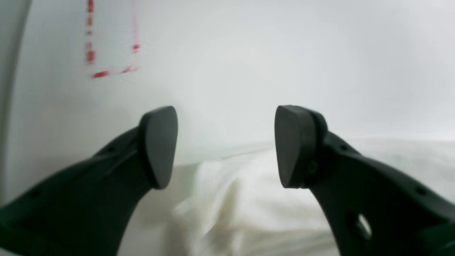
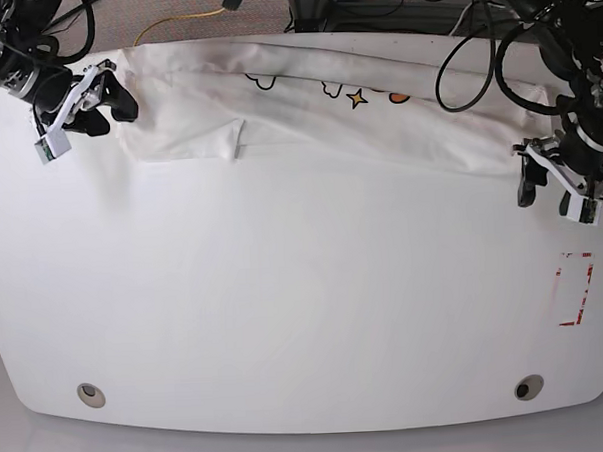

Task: Fold the T-shirt properly
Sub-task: 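Lay the folded hem down with both grippers and pull it flat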

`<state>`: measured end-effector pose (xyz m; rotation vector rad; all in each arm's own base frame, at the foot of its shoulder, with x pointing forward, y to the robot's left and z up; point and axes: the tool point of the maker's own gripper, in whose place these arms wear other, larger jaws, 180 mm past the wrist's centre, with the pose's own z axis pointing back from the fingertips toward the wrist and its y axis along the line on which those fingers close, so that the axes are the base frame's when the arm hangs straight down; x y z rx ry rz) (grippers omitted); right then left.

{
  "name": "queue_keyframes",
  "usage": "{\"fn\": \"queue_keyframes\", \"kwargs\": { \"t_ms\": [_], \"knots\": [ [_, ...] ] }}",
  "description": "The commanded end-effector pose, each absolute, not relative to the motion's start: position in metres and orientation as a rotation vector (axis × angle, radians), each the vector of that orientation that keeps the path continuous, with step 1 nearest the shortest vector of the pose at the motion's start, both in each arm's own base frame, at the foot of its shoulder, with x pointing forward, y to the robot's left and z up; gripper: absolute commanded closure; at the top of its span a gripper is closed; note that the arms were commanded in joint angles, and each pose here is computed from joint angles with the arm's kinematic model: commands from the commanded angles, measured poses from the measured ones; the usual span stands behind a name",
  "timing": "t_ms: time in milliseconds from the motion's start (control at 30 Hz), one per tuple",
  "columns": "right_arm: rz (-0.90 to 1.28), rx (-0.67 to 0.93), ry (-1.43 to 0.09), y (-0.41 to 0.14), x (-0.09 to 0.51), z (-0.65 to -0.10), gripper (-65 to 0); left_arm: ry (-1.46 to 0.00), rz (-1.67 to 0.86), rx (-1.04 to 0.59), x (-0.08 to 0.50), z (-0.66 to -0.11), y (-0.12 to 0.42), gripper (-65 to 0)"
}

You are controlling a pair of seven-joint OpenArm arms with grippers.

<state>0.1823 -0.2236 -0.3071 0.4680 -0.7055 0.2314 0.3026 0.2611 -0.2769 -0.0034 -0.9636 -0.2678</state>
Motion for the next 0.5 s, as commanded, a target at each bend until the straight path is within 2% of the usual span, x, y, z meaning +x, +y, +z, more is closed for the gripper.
{"fn": "queue_keyframes", "kwargs": {
  "t_ms": [0, 200, 333, 467],
  "knots": [
    [0.243, 0.526, -0.743, -0.207, 0.185, -0.302, -35.7, -0.987, -0.301, -0.054, 0.302, -0.277, 0.244, -40.1],
    [0.27, 0.645, -0.711, -0.156, 0.186, -0.316, -35.5, -0.86, -0.3, -0.007, 0.283, -0.309, 0.254, -40.1],
    [0.241, 0.587, -0.601, -0.15, 0.166, -0.347, -35.5, -0.716, -0.333, 0.093, 0.251, -0.332, 0.28, -40.1],
    [0.246, 0.47, -0.525, -0.158, 0.169, -0.373, -35.5, -0.685, -0.318, 0.08, 0.244, -0.346, 0.288, -40.1]
  ]
}}
